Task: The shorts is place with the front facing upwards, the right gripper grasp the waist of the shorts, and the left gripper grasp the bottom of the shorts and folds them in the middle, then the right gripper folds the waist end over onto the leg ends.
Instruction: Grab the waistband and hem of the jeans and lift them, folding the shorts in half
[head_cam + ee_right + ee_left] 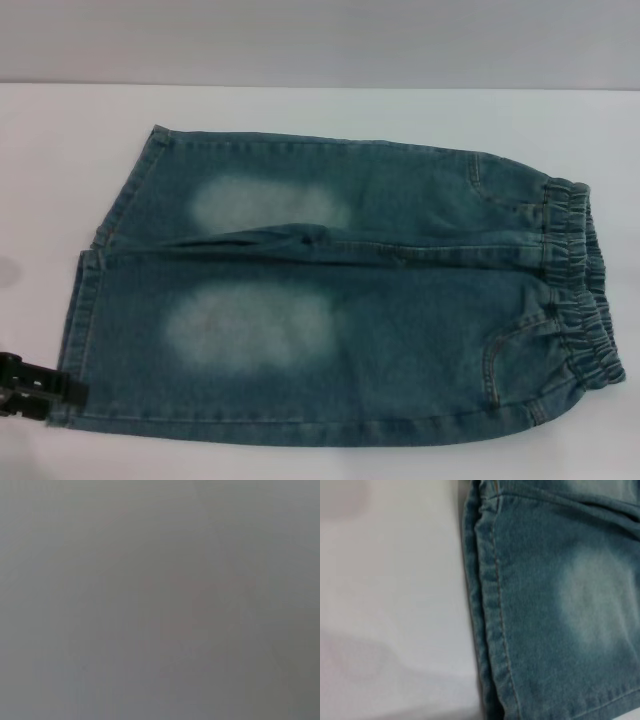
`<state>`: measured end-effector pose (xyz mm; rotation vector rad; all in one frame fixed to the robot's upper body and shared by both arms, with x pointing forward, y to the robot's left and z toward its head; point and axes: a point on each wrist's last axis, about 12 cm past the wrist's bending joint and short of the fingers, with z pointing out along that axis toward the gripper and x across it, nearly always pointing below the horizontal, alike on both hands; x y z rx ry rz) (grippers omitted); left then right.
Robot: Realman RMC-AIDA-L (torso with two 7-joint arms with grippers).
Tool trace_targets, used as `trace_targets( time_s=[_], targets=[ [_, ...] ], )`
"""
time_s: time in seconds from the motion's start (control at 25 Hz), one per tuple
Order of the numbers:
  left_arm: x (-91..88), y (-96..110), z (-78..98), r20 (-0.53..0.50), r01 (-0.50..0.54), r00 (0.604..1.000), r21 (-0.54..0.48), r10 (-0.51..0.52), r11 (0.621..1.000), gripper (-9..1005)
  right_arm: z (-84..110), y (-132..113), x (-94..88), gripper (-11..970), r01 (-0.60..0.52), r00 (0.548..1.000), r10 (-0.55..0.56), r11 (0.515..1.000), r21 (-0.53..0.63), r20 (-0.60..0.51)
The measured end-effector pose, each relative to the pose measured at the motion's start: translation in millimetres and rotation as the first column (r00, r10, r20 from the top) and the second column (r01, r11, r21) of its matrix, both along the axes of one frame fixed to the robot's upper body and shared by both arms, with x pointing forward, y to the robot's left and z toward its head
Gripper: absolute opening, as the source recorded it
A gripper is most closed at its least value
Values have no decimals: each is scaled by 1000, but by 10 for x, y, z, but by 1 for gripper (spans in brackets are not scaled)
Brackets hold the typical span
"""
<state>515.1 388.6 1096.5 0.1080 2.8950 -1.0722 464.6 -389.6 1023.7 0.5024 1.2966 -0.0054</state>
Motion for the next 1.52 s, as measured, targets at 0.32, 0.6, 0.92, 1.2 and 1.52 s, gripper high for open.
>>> trace_targets(
  time_s=[0.32, 0.6, 0.92, 1.2, 1.52],
  targets=[
    [-7, -18, -19, -5, 3, 1000, -2, -3, 1000, 827, -3, -1, -7, 756, 1, 1000, -1, 1000, 1, -1],
    [-10, -57, -38, -7, 3, 1000, -14, -4, 1000, 821, -4, -2, -9, 756, 1, 1000, -1, 1000, 2, -1],
    [49, -204, -34, 0, 35, 999, -42, -35, 998, 813, -2, -11, -12, 756, 2, 1000, -2, 1000, 2, 0],
    [88, -238, -9, 13, 43, 999, -50, -43, 998, 807, -5, -14, -18, 756, 3, 1000, -3, 1000, 2, -1],
    [110, -233, 18, 16, 41, 999, -48, -41, 998, 799, -21, -8, -15, 756, -3, 1000, 3, 1000, 5, -15]
  ],
)
